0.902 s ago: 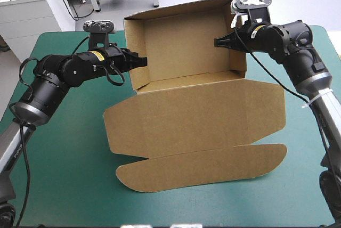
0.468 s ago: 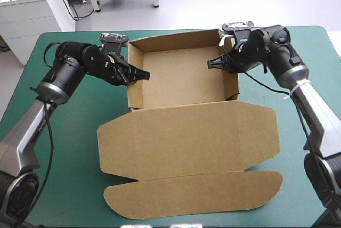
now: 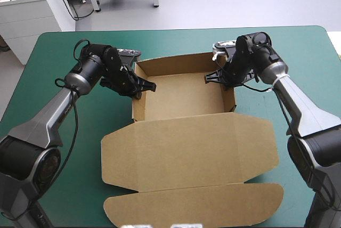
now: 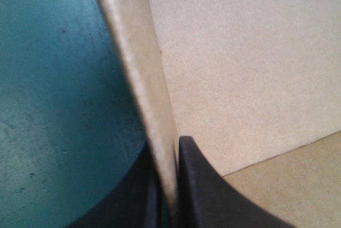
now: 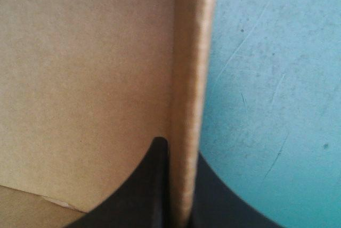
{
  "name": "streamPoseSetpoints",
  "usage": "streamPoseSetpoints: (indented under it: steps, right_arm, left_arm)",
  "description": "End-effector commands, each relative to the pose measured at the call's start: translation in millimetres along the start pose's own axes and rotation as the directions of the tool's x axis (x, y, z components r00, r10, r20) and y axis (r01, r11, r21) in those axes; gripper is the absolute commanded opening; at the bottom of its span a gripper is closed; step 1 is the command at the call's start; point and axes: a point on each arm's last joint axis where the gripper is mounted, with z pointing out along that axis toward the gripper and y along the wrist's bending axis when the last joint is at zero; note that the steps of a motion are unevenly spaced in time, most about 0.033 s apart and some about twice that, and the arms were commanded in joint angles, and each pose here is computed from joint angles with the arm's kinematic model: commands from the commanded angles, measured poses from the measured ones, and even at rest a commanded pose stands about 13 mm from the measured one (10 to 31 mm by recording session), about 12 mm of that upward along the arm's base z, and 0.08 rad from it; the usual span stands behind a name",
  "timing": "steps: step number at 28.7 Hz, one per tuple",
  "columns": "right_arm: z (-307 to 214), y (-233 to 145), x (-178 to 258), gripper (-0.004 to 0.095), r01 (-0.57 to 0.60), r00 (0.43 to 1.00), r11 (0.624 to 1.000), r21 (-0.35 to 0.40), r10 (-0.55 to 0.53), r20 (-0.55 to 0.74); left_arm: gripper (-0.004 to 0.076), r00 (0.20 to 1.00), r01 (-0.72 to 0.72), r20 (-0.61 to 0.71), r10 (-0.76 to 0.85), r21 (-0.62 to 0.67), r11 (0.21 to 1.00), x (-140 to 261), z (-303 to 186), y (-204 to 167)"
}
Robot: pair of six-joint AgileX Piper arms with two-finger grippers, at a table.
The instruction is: Fold the box
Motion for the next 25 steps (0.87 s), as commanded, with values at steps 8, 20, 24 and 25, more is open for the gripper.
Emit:
streamPoseSetpoints:
  steps: [8,20,24,25]
  right_arm:
    - [-6.8,10.4,-1.5,0.0264,0.062,0.998,0.996,-0.064,-0.062,0.006]
    - [-6.7,10.0,-2.8,0.0752,0.056,0.998,0.997,-0.058,-0.055,0.019]
    - [-10.0,8.8,-2.8,0.0752,0.057,0.998,0.996,-0.062,-0.056,0.025]
    - [-16.5,8.8,-2.0,0.0752,0.081,0.996,0.995,-0.058,-0.079,0.041]
  left_arm:
    - [0.0018,0.999,-0.038,-0.013,0.039,0.052,0.998,-0.9,-7.3,-10.6]
    - [0.0521,0.997,-0.013,-0.076,0.019,0.077,0.997,-0.9,-10.2,1.9]
    - [0.0521,1.0,-0.011,-0.002,0.011,0.13,0.992,-9.8,-30.7,-4.3]
    - [0.0515,0.998,-0.028,0.053,0.02,0.146,0.989,-14.2,-46.6,-8.9]
